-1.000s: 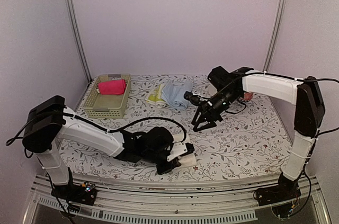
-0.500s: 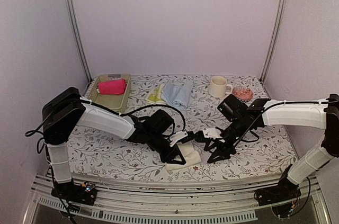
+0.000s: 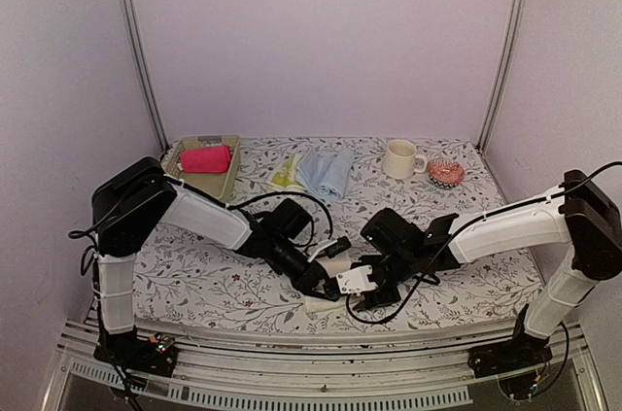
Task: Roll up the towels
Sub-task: Roll the towel at the center of the board.
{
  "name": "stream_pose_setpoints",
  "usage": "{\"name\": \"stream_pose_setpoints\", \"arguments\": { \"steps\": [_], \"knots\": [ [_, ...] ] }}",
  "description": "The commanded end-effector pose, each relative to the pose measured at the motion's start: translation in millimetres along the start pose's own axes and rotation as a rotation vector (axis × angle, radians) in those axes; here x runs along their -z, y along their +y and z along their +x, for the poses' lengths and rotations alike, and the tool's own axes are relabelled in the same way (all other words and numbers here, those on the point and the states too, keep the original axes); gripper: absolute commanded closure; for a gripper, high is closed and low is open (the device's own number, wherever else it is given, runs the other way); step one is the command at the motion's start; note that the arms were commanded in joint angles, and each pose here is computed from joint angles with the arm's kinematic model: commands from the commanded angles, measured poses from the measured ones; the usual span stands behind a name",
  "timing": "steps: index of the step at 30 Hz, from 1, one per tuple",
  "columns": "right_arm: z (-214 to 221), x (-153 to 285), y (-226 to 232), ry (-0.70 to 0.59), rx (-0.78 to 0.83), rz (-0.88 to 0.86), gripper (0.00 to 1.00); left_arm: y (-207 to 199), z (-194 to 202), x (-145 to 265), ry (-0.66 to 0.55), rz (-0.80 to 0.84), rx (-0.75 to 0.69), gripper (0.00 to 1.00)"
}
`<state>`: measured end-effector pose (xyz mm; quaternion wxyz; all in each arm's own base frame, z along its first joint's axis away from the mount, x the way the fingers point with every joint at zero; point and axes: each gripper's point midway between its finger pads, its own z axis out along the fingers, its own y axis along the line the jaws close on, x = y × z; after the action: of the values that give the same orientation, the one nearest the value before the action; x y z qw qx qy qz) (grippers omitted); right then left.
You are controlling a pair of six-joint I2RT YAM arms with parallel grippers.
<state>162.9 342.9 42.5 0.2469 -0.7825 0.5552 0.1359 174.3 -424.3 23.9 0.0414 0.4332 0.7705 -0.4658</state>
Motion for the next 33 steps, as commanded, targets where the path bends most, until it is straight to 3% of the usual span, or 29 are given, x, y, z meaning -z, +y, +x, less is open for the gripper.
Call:
{"name": "stream_pose_setpoints", "arguments": {
  "steps": [1,6,9,11,16,23,29,33],
  "knots": [
    [5,-19,-7,0.034,0.067,0.032,0.54,25,18,2,0.039,-0.006,0.122,0.9],
    [11,-21,3,0.052,0.086,-0.013,0.77,17,-1,25,-0.03,-0.06,0.053,0.76],
    [6,-14,17,0.04,0.062,-0.1,0.8,2,-18,51,-0.116,-0.145,-0.023,0.57],
    [-2,-6,28,0.016,0.019,-0.181,0.8,-7,-21,65,-0.162,-0.196,-0.062,0.53],
    [-9,6,51,0.044,-0.141,-0.399,0.85,-22,-5,92,-0.238,-0.401,-0.156,0.52],
    [5,-16,41,0.072,-0.41,-0.648,0.86,-70,22,91,-0.338,-0.637,-0.466,0.56],
    [7,-30,21,0.066,-0.557,-0.808,0.86,-86,43,68,-0.267,-0.737,-0.627,0.61],
    [15,-43,21,0.093,-0.605,-0.87,0.86,-76,50,48,-0.166,-0.801,-0.712,0.55]
  ]
}}
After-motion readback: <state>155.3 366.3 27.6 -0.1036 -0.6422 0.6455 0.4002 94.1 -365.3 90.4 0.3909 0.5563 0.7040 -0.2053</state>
